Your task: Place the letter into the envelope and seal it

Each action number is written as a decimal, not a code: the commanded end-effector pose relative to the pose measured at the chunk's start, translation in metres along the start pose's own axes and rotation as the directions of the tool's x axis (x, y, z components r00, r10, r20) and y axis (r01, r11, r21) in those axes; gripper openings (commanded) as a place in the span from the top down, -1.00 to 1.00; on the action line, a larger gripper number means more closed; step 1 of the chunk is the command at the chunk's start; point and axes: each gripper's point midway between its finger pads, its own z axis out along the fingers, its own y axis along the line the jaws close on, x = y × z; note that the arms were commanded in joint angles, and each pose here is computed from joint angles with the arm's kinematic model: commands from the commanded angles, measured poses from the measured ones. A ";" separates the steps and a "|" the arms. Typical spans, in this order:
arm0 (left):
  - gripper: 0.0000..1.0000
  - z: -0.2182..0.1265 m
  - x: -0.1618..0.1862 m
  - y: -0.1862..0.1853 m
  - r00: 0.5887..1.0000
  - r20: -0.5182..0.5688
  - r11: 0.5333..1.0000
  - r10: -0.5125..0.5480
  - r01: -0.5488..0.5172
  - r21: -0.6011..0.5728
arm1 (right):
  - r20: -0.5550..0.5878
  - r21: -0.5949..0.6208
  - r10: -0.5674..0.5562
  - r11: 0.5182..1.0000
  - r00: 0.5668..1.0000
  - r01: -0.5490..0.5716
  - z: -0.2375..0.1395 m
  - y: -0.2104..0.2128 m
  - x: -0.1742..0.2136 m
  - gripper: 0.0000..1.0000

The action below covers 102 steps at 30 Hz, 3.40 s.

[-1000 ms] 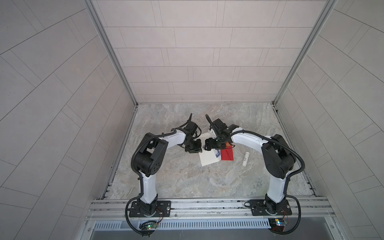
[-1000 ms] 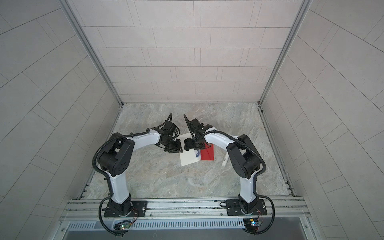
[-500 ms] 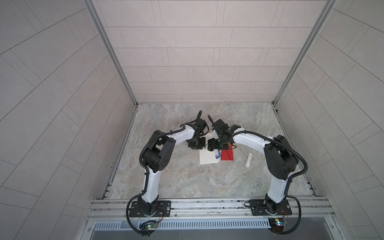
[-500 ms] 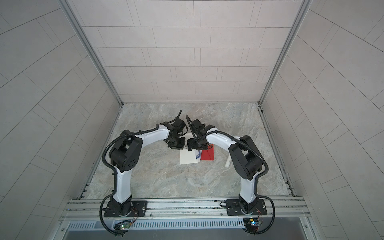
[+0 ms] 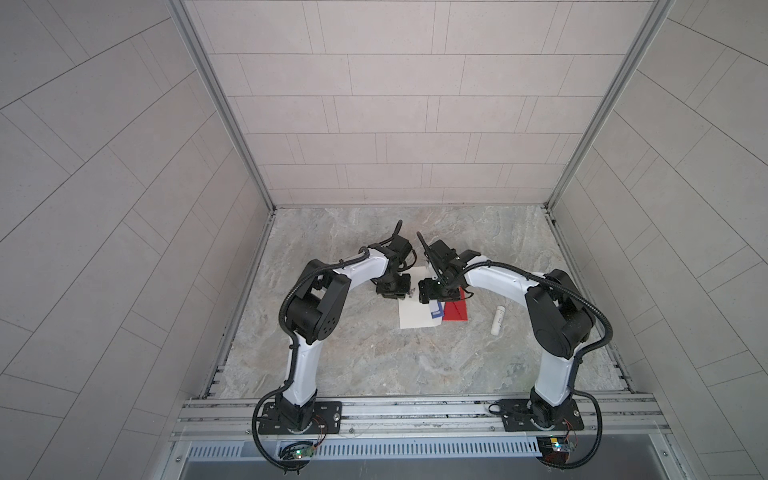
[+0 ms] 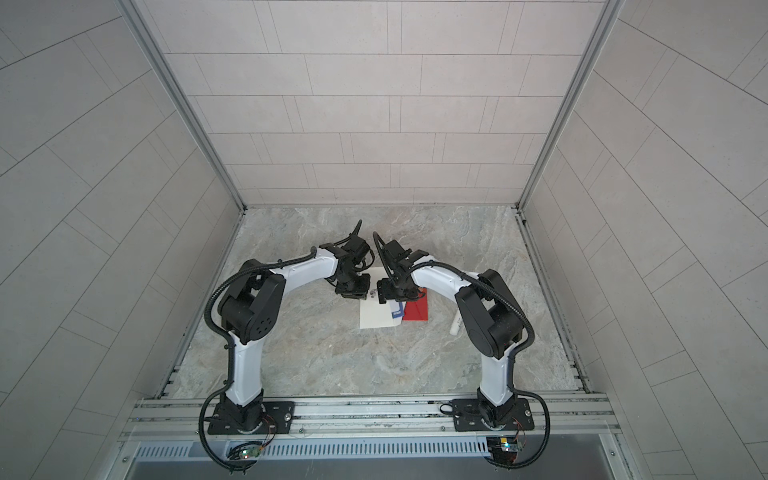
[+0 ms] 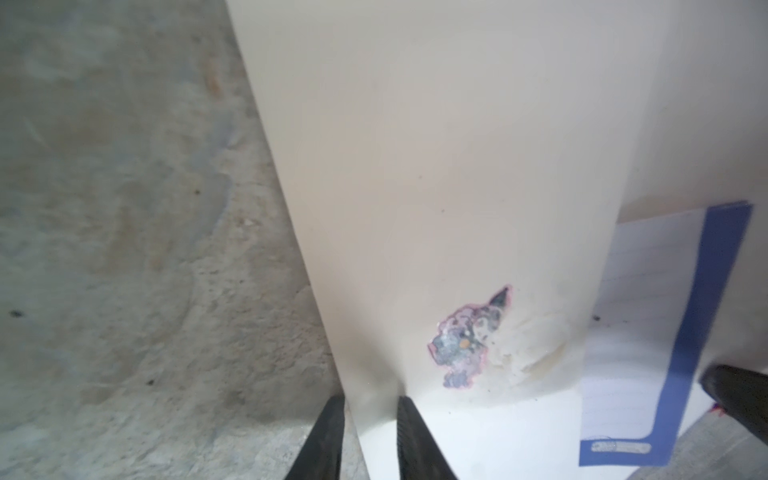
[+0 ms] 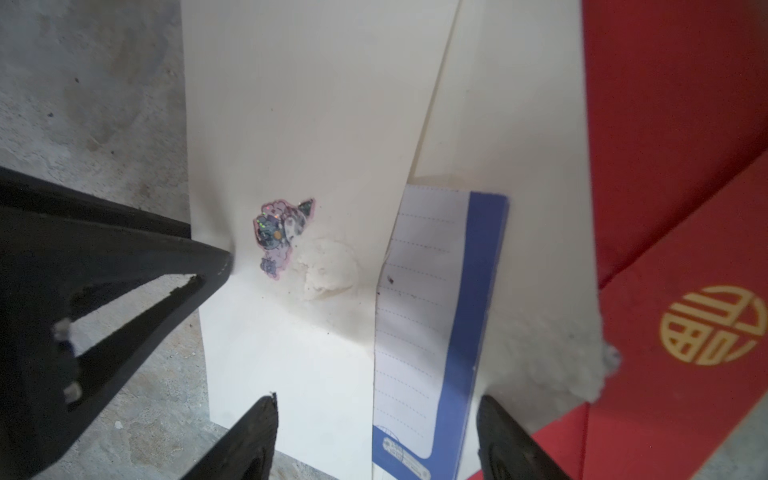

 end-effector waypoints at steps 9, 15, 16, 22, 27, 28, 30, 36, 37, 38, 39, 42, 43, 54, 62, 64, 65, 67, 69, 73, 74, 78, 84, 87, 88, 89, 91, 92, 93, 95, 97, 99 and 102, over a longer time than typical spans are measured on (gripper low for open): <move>0.31 0.022 0.040 -0.018 0.983 -0.185 0.987 0.012 0.018 0.159 | -0.095 -0.081 0.008 0.997 0.995 -0.016 0.019 0.010 0.010 -0.54; 0.25 0.023 0.039 -0.021 0.982 -0.189 0.985 0.008 0.025 0.173 | -0.107 -0.202 -0.008 0.979 0.994 -0.013 0.021 0.031 0.010 -0.52; 0.24 0.023 0.039 -0.021 0.982 -0.187 0.984 0.008 0.026 0.174 | -0.108 -0.220 -0.009 0.975 0.994 -0.015 0.021 0.034 0.010 -0.52; 0.20 0.022 0.034 -0.019 0.986 -0.167 0.988 0.006 0.019 0.151 | -0.108 -0.252 -0.018 0.968 0.994 -0.009 0.015 0.040 0.008 -0.50; 0.21 0.019 0.028 -0.006 0.989 -0.143 0.998 0.031 -0.021 0.067 | 0.064 -0.056 0.015 0.998 0.998 -0.011 -0.026 0.008 -0.012 -0.51; 0.21 0.018 0.027 -0.004 0.989 -0.141 0.998 0.042 -0.034 0.055 | 0.096 -0.020 0.024 1.000 0.995 -0.022 -0.035 0.000 -0.015 -0.52; 0.21 0.014 0.023 -0.001 0.988 -0.140 0.998 0.068 -0.065 0.026 | 0.160 0.066 0.061 0.995 0.985 -0.072 -0.056 -0.022 -0.018 -0.53; 0.21 -0.011 0.003 -0.008 0.988 -0.065 0.990 0.140 -0.140 0.012 | 0.241 0.222 0.349 0.889 0.906 -0.401 -0.090 -0.129 0.007 -0.55; 0.21 -0.018 -0.002 -0.011 0.988 -0.039 0.989 0.146 -0.146 0.016 | 0.239 0.233 0.395 0.863 0.887 -0.447 -0.090 -0.146 0.016 -0.55; 0.20 -0.027 -0.007 -0.016 0.988 -0.009 0.988 0.153 -0.153 0.024 | 0.237 0.242 0.437 0.839 0.868 -0.488 -0.090 -0.162 0.024 -0.55; 0.19 -0.036 -0.011 -0.021 0.986 0.022 0.986 0.162 -0.163 0.035 | 0.231 0.257 0.473 0.813 0.850 -0.523 -0.089 -0.177 0.033 -0.54; 0.09 -0.061 -0.021 -0.040 0.975 0.107 0.977 0.194 -0.203 0.074 | 0.197 0.288 0.533 0.771 0.823 -0.568 -0.081 -0.204 0.057 -0.53; 0.05 -0.067 -0.021 -0.047 0.969 0.126 0.971 0.213 -0.225 0.086 | 0.184 0.295 0.540 0.767 0.822 -0.570 -0.078 -0.207 0.063 -0.53; -0.02 -0.066 -0.006 -0.090 0.939 0.140 0.935 0.314 -0.331 0.125 | 0.120 0.261 0.536 0.795 0.836 -0.548 -0.057 -0.206 0.077 -0.42; -0.03 -0.057 0.000 -0.098 0.929 0.125 0.924 0.348 -0.362 0.124 | 0.097 0.227 0.541 0.805 0.836 -0.548 -0.049 -0.201 0.071 -0.27; -0.03 -0.059 0.000 -0.100 0.928 0.127 0.922 0.351 -0.366 0.126 | 0.096 0.230 0.537 0.807 0.838 -0.544 -0.046 -0.202 0.069 -0.21; -0.03 -0.059 0.001 -0.101 0.927 0.127 0.921 0.353 -0.368 0.127 | 0.097 0.236 0.536 0.806 0.839 -0.543 -0.045 -0.204 0.069 -0.17; -0.03 -0.060 0.002 -0.103 0.925 0.129 0.918 0.358 -0.374 0.133 | 0.099 0.240 0.538 0.804 0.837 -0.544 -0.043 -0.206 0.068 -0.08; -0.03 -0.061 0.006 -0.110 0.915 0.126 0.903 0.384 -0.401 0.155 | 0.093 0.239 0.541 0.803 0.836 -0.546 -0.040 -0.206 0.068 0.06; -0.04 -0.062 0.019 -0.124 0.877 0.117 0.860 0.466 -0.480 0.172 | 0.093 0.209 0.551 0.803 0.829 -0.558 -0.037 -0.202 0.064 0.43; -0.04 -0.061 0.021 -0.128 0.869 0.116 0.851 0.481 -0.495 0.175 | 0.092 0.191 0.557 0.804 0.826 -0.563 -0.037 -0.199 0.063 0.51; -0.13 -0.063 0.028 -0.146 0.842 0.127 0.815 0.524 -0.539 0.214 | 0.070 0.030 0.571 0.818 0.818 -0.574 -0.041 -0.172 0.047 0.69; -0.47 -0.070 0.029 -0.176 0.831 0.178 0.763 0.527 -0.554 0.333 | 0.042 -0.242 0.626 0.763 0.779 -0.600 -0.060 -0.127 0.015 0.70; -0.59 -0.072 0.029 -0.187 0.832 0.189 0.740 0.522 -0.551 0.386 | 0.060 -0.314 0.639 0.741 0.767 -0.594 -0.074 -0.113 0.001 0.70; -0.60 -0.072 0.028 -0.189 0.833 0.191 0.738 0.519 -0.550 0.391 | 0.070 -0.337 0.644 0.734 0.762 -0.590 -0.079 -0.108 -0.004 0.70; -0.61 -0.072 0.026 -0.190 0.834 0.192 0.739 0.517 -0.548 0.392 | 0.074 -0.354 0.650 0.726 0.756 -0.590 -0.082 -0.105 -0.007 0.70; -0.61 -0.069 0.026 -0.190 0.836 0.186 0.742 0.516 -0.545 0.391 | 0.083 -0.395 0.660 0.710 0.747 -0.583 -0.091 -0.097 -0.015 0.70; -0.61 -0.067 0.026 -0.190 0.837 0.183 0.743 0.516 -0.544 0.390 | 0.086 -0.410 0.661 0.705 0.745 -0.579 -0.095 -0.092 -0.017 0.70; -0.61 -0.066 0.025 -0.190 0.838 0.182 0.744 0.515 -0.542 0.390 | 0.087 -0.421 0.662 0.702 0.745 -0.575 -0.098 -0.089 -0.020 0.70; -0.61 -0.062 0.026 -0.190 0.840 0.173 0.744 0.515 -0.538 0.396 | 0.093 -0.442 0.657 0.701 0.748 -0.560 -0.105 -0.081 -0.024 0.69; -0.57 -0.059 0.026 -0.191 0.842 0.166 0.744 0.514 -0.534 0.401 | 0.098 -0.454 0.650 0.703 0.753 -0.548 -0.110 -0.074 -0.026 0.70; -0.50 -0.057 0.024 -0.191 0.846 0.166 0.750 0.506 -0.527 0.400 | 0.101 -0.462 0.639 0.709 0.763 -0.533 -0.113 -0.068 -0.028 0.69; -0.49 -0.054 0.020 -0.190 0.848 0.172 0.756 0.501 -0.525 0.390 | 0.099 -0.464 0.620 0.720 0.778 -0.515 -0.114 -0.059 -0.027 0.69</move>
